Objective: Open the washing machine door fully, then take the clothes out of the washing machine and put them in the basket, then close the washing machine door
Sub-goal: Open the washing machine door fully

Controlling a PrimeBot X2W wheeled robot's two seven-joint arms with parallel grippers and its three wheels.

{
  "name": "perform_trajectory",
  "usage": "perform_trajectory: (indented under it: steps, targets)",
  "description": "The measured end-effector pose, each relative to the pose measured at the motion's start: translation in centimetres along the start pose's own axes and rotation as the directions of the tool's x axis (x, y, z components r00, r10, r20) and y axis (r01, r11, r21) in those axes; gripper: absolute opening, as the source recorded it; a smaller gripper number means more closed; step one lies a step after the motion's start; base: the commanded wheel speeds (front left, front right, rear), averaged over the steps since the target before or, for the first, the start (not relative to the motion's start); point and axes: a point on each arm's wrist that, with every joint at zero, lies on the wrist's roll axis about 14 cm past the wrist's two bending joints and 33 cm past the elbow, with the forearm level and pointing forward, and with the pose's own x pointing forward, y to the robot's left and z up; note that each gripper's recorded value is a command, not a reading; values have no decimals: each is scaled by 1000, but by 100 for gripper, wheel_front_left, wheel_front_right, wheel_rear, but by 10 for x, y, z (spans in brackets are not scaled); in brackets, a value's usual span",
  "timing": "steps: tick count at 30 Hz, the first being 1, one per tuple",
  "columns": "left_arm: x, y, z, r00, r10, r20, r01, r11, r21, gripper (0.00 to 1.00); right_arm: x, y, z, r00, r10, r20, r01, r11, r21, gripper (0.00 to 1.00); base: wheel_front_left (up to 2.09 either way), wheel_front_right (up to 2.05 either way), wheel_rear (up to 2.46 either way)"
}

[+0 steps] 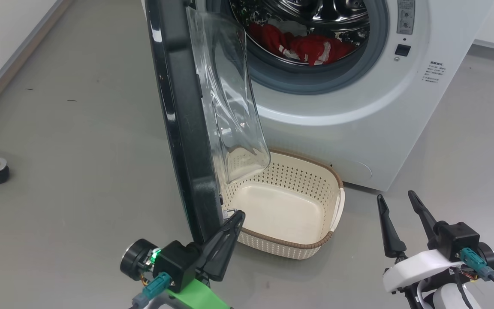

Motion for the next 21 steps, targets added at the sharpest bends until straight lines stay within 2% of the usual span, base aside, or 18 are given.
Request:
perform_trajectory:
  steps: [21]
  targets:
    - [-2,31,-16,991,123,-55,-124,992,-4,0,0,-7,0,1000,-14,3,14,1000,1,100,0,0,0]
